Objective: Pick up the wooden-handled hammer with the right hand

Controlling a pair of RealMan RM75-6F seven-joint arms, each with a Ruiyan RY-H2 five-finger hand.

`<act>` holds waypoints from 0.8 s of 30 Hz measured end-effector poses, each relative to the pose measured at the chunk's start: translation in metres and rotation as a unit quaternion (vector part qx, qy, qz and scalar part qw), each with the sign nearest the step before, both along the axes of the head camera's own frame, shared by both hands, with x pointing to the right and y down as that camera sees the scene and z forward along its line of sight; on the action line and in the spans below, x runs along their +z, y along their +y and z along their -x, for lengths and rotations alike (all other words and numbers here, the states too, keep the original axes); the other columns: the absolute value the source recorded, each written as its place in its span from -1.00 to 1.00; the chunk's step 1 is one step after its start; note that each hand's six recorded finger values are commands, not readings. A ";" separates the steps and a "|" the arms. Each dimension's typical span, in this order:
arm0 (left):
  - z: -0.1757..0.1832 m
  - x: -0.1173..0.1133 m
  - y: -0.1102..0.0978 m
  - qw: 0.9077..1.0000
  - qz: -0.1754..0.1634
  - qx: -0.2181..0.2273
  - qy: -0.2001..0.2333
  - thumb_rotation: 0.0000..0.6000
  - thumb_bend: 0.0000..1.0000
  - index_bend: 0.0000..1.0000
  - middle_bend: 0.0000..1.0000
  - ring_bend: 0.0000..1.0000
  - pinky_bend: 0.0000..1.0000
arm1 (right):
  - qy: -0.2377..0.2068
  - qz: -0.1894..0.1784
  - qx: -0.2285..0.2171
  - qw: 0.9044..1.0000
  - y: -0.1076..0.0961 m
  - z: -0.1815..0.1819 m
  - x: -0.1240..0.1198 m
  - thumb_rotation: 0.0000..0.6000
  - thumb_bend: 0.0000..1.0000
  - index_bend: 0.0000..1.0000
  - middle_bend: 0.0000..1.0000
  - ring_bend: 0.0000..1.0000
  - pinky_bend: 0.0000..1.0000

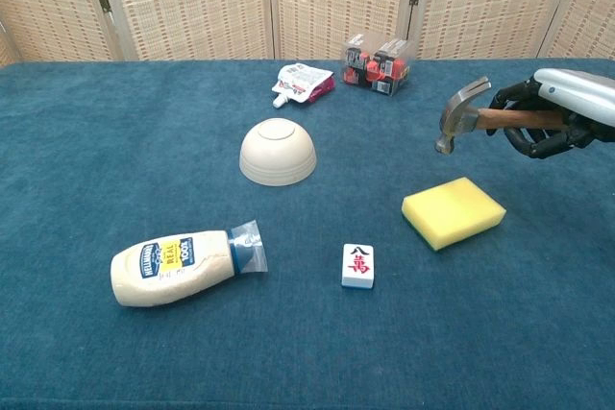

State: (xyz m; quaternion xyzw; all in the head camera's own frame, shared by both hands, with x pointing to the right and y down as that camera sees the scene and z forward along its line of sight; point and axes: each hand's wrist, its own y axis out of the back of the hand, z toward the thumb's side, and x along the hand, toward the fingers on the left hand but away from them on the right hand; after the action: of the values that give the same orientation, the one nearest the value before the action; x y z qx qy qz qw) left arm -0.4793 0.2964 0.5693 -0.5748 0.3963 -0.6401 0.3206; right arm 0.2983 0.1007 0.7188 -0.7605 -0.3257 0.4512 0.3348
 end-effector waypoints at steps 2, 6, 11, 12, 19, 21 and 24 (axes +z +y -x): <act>0.000 -0.001 0.000 1.000 0.000 0.000 -0.001 1.00 -0.60 -0.42 -0.73 -0.77 -0.57 | 0.003 0.003 0.009 1.000 -0.005 0.000 0.006 1.00 0.21 0.44 0.39 0.16 0.30; 0.001 -0.002 0.001 1.000 -0.001 -0.002 -0.003 1.00 -0.60 -0.42 -0.73 -0.77 -0.57 | -0.002 0.020 0.038 0.999 -0.016 0.002 0.024 1.00 -0.01 -0.04 0.00 -0.21 -0.01; 0.002 -0.003 0.002 1.000 0.001 -0.004 -0.006 1.00 -0.60 -0.42 -0.73 -0.77 -0.57 | -0.017 0.046 0.067 0.997 -0.025 0.005 0.039 1.00 -0.33 -0.65 -0.44 -0.58 -0.32; 0.002 -0.003 0.002 1.000 0.001 -0.004 -0.006 1.00 -0.60 -0.42 -0.73 -0.77 -0.57 | -0.018 0.047 0.069 0.996 -0.027 0.004 0.041 1.00 -0.37 -0.72 -0.49 -0.61 -0.35; 0.002 -0.002 0.000 1.000 0.001 -0.003 -0.006 1.00 -0.60 -0.41 -0.73 -0.77 -0.57 | -0.015 0.026 0.074 0.997 -0.034 -0.010 0.031 1.00 -0.52 -0.99 -0.66 -0.75 -0.47; 0.001 -0.001 -0.001 1.000 0.001 -0.001 -0.004 1.00 -0.60 -0.41 -0.73 -0.77 -0.57 | -0.013 0.019 0.076 0.997 -0.036 -0.018 0.025 1.00 -0.52 -0.99 -0.66 -0.75 -0.47; 0.000 -0.001 -0.002 1.000 -0.001 0.000 -0.003 1.00 -0.60 -0.41 -0.73 -0.77 -0.57 | -0.013 0.007 0.077 0.997 -0.036 -0.029 0.013 1.00 -0.52 -0.99 -0.64 -0.75 -0.47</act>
State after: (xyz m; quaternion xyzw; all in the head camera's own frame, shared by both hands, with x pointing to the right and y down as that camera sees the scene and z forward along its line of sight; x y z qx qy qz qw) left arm -0.4793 0.2939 0.5684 -0.5725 0.3959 -0.6415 0.3225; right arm 0.3276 0.0646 0.7319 -0.7412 -0.3839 0.4684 0.2894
